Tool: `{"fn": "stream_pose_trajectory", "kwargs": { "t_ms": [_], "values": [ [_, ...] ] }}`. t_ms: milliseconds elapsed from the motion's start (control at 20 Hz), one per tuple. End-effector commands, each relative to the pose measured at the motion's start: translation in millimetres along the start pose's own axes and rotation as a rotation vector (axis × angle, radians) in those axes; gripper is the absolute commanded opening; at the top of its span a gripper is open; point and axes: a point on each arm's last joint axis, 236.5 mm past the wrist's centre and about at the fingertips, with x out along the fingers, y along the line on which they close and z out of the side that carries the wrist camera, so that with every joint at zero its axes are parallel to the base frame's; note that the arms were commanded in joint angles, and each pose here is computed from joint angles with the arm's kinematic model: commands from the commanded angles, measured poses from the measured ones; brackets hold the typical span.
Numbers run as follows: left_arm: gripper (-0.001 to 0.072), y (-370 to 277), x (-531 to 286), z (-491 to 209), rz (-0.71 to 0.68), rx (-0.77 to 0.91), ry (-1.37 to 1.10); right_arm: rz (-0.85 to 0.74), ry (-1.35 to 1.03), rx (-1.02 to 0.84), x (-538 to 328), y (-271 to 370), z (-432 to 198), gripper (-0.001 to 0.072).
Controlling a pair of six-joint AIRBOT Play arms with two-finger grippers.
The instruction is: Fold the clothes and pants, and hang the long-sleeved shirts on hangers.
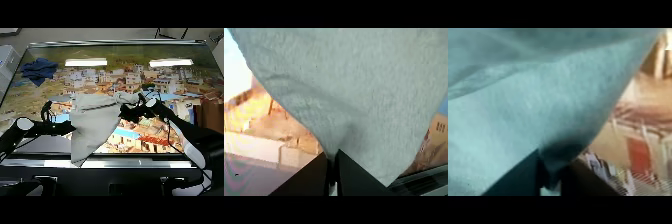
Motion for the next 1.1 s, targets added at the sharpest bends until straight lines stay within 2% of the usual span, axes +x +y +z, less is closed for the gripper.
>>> {"fn": "stream_pose_trajectory", "kwargs": {
  "t_ms": [0, 100, 200, 350, 450, 550, 650, 800, 900, 1050],
  "values": [
    [0.0028, -10.7, -14.8, 10.7, -0.014, 0.057, -0.072, 0.023, -0.01, -0.015, 1.0, 16.9, -0.7, 0.004],
    [0.0028, -28.4, -38.5, 39.7, -0.031, 0.121, -0.184, 0.043, 0.003, -0.201, -31.2, 38.9, 6.0, 0.0039],
    [0.0028, -67.5, -102.4, 96.3, -0.07, 0.192, -0.408, 0.066, -0.082, -0.415, -103.6, 81.8, 31.2, 0.0039],
    [0.0028, -165.9, -277.6, 163.6, -0.174, 0.35, -0.882, 0.152, -0.252, -0.715, -247.2, 169.6, 28.0, 0.004],
    [0.0029, -238.2, -397.3, 156.4, -0.284, 0.464, -1.167, 0.182, -0.3, -0.882, -327.6, 209.9, -20.1, 0.0041],
    [0.0029, -295.1, -481.6, 116.8, -0.407, 0.567, -1.336, 0.181, -0.333, -1.016, -374.0, 228.8, -70.1, 0.0041],
    [0.0029, -327.9, -532.4, 73.7, -0.485, 0.655, -1.428, 0.202, -0.426, -1.079, -411.7, 244.4, -107.5, 0.0041],
    [0.0029, -342.6, -569.6, 34.4, -0.522, 0.717, -1.509, 0.253, -0.571, -1.107, -452.0, 262.5, -141.7, 0.0041],
    [0.0029, -339.9, -569.3, 30.7, -0.485, 0.735, -1.514, 0.263, -0.605, -1.124, -463.3, 264.9, -155.8, 0.0042],
    [0.0029, -325.4, -521.4, 52.9, -0.376, 0.749, -1.367, 0.194, -0.495, -1.009, -443.5, 240.2, -147.7, 0.0042]
  ]
}}
